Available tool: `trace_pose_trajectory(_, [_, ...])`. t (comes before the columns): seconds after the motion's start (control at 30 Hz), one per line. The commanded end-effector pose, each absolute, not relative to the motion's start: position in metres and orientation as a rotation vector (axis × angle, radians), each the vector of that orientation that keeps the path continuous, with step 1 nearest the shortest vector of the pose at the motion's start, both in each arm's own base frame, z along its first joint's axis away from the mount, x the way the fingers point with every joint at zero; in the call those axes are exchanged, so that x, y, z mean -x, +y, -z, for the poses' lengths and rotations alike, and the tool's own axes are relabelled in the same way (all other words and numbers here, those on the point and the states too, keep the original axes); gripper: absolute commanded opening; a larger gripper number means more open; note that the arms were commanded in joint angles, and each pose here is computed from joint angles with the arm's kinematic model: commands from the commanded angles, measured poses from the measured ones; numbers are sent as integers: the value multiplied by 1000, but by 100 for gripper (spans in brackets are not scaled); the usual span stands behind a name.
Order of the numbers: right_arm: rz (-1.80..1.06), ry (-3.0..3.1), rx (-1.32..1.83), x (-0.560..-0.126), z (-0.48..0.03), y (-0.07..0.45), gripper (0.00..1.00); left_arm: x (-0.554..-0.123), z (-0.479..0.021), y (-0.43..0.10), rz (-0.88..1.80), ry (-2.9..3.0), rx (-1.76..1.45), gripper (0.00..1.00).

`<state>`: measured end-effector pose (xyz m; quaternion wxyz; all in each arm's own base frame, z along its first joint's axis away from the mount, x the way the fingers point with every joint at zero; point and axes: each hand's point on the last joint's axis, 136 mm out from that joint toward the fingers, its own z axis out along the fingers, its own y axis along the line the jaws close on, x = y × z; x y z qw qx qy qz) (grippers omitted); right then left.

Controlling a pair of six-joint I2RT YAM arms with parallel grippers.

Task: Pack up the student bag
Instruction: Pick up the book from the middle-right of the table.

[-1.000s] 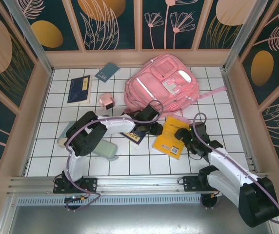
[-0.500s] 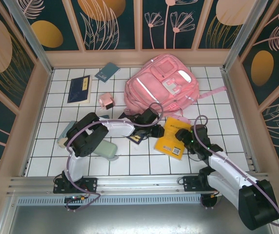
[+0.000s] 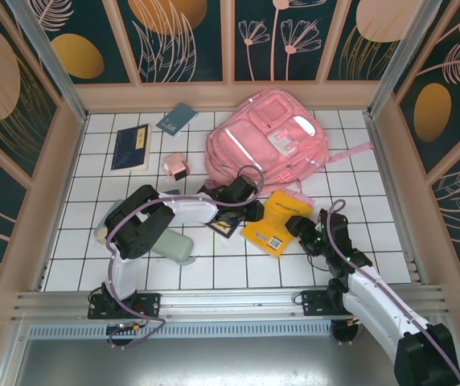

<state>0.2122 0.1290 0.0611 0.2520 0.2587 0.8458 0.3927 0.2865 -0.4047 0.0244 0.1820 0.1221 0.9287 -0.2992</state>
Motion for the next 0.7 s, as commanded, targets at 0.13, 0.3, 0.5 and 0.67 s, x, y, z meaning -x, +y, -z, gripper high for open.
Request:
trace_pose_trajectory(0.13, [-1338, 2074, -452, -224, -120, 157, 66, -243, -12, -415, 965, 2670, -467, 21])
trace_pose_trajectory(0.3, [-1370, 1981, -415, -231, -143, 158, 66, -237, -16, -417, 1027, 2660, -459, 21])
trace_pose_trajectory(0.5, [-1376, 1947, -379, -234, -154, 160, 64, -235, -19, -419, 1044, 2650, -460, 22])
trace_pose_trajectory(0.67, [-1384, 1986, -351, -234, -144, 165, 63, -235, -23, -424, 1082, 2639, -469, 22])
